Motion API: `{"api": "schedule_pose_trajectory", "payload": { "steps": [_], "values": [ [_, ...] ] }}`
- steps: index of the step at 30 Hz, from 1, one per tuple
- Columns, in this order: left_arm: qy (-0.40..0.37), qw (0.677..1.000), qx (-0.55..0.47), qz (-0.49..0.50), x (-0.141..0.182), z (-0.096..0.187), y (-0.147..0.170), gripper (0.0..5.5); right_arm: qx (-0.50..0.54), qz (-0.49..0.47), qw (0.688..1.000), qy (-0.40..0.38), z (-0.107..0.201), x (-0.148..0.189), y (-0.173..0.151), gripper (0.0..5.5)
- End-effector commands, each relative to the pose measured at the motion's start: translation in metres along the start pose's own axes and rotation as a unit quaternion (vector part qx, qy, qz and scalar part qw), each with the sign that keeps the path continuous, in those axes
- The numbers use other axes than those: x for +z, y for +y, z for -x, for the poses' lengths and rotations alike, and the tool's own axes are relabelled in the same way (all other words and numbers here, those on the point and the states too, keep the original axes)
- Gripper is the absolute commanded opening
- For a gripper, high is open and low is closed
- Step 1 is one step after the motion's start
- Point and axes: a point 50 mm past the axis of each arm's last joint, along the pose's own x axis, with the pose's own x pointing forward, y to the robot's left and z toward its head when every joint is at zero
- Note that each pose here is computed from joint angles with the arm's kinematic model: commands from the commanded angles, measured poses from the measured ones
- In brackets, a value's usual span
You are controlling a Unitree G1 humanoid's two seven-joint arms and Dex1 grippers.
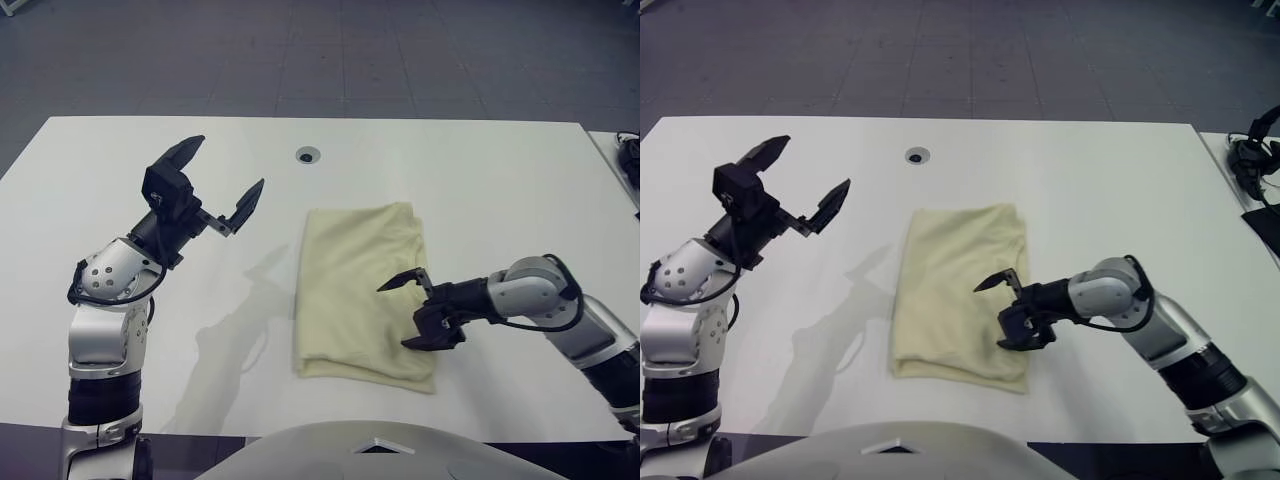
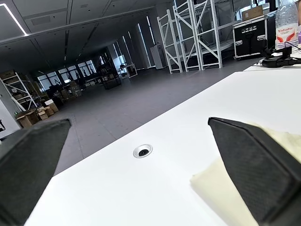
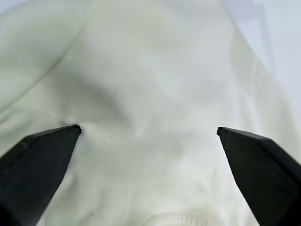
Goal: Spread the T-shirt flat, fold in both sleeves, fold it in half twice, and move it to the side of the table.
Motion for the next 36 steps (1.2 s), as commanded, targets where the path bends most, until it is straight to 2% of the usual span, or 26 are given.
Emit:
{"api": "schedule_pose_trajectory", "payload": {
  "steps": [1,5,9,14,17,20,24,27,31,36],
  "values": [
    [0.009,1.0,-0.004,0.002,-0.005,0.002,0.0,5.39,-0.007,-0.028,1.0,0.0,-0.006,-0.005,0.004,5.4],
    [0.012,1.0,0.0,0.001,-0.008,0.002,0.001,5.39,-0.033,-0.028,0.999,-0.029,-0.002,0.003,-0.006,5.4],
    [0.009,1.0,-0.004,-0.007,-0.005,0.006,0.002,5.39,-0.091,-0.029,0.995,-0.032,0.017,0.003,-0.019,5.4],
    [-0.007,0.998,-0.048,-0.037,0.005,0.019,-0.002,5.39,-0.235,-0.033,0.964,-0.122,0.061,0.028,-0.045,5.4],
    [0.021,0.993,-0.107,-0.05,-0.002,0.028,-0.013,5.39,-0.281,-0.051,0.946,-0.155,0.076,0.031,-0.043,5.4],
    [0.055,0.975,-0.198,-0.081,-0.011,0.042,-0.031,5.39,-0.262,-0.088,0.95,-0.145,0.071,0.02,-0.019,5.4],
    [0.13,0.911,-0.336,-0.2,-0.038,0.065,-0.049,5.39,-0.209,-0.121,0.966,-0.091,0.052,0.001,0.034,5.4],
    [0.144,0.886,-0.378,-0.227,-0.047,0.077,-0.051,5.39,-0.177,-0.135,0.973,-0.066,0.047,-0.003,0.062,5.4],
    [0.167,0.853,-0.421,-0.258,-0.057,0.093,-0.049,5.39,-0.162,-0.138,0.976,-0.047,0.05,-0.001,0.078,5.4],
    [0.141,0.829,-0.452,-0.297,-0.062,0.091,-0.057,5.39,-0.125,-0.119,0.985,-0.03,0.04,-0.002,0.092,5.4]
  ]
}}
